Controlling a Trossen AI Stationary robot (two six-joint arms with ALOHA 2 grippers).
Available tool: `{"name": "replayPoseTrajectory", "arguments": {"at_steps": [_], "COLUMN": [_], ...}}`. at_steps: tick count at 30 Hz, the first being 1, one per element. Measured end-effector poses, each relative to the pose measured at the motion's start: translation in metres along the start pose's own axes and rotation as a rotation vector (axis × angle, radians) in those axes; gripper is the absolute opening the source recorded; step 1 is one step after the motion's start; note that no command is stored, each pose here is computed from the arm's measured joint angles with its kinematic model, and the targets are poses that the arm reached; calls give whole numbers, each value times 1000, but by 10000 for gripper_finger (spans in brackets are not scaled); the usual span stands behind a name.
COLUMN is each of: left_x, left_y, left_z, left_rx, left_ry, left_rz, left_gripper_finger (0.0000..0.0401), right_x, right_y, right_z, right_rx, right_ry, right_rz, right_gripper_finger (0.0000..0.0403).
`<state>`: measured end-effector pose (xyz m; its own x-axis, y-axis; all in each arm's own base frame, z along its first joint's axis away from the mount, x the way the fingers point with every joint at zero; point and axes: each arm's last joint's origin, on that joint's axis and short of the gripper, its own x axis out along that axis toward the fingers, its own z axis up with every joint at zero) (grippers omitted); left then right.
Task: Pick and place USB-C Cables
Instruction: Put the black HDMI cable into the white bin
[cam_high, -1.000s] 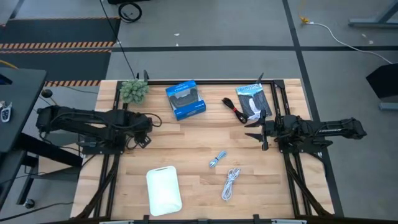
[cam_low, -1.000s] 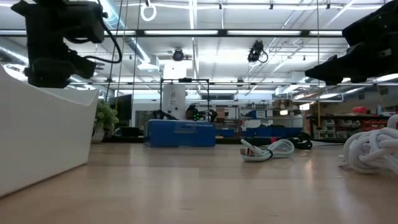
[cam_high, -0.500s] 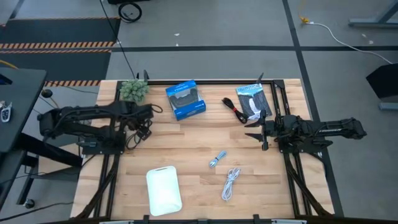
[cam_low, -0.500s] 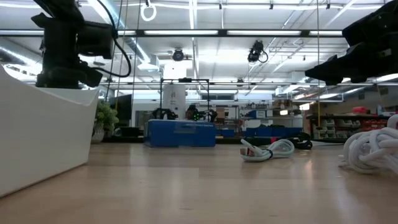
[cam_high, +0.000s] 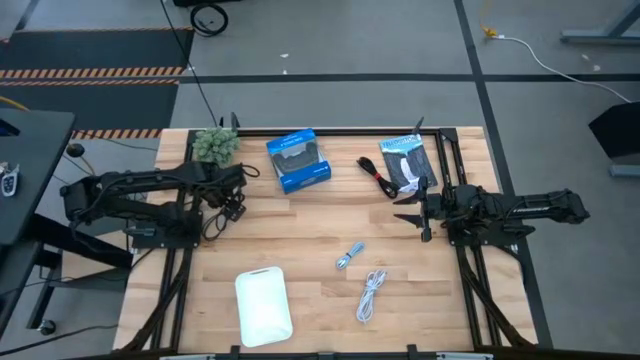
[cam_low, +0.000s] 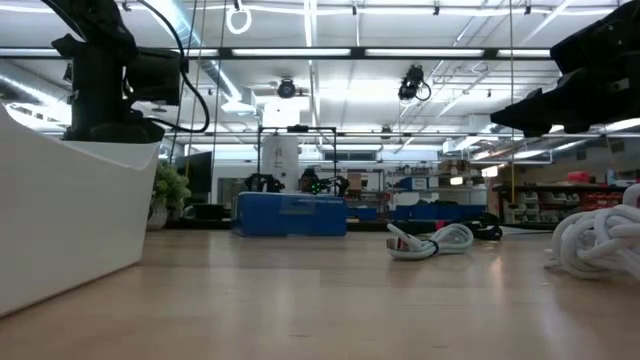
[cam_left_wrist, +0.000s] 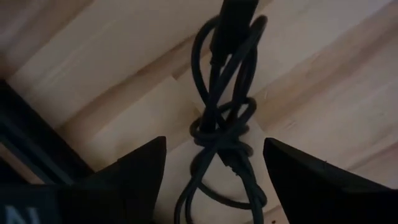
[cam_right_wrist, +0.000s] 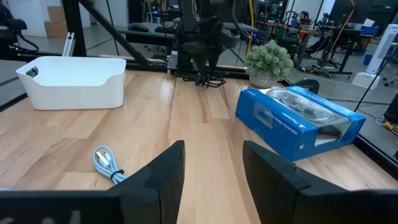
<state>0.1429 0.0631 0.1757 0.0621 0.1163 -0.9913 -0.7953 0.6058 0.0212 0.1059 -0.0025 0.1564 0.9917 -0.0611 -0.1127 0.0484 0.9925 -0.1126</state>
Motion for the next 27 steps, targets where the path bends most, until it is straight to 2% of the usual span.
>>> {"name": "replayPoseTrajectory", "arguments": {"at_steps": [7,19,27], "left_x": [5,26,28], "left_y": [-3,-10,-17], "left_z": [4,9,7], "left_rx": [-5,10,38], "left_ry": [1,103,102], "left_rz": [3,58,71], "left_gripper_finger": [242,202,161], "right_x": [0,0,0], "right_y": [0,0,0], "right_z": [0,0,1], "right_rx": [0,0,0], "right_ry": [0,-2,-6], "right_rz": [0,-3,-6], "right_gripper_finger": [169,169,169]}}
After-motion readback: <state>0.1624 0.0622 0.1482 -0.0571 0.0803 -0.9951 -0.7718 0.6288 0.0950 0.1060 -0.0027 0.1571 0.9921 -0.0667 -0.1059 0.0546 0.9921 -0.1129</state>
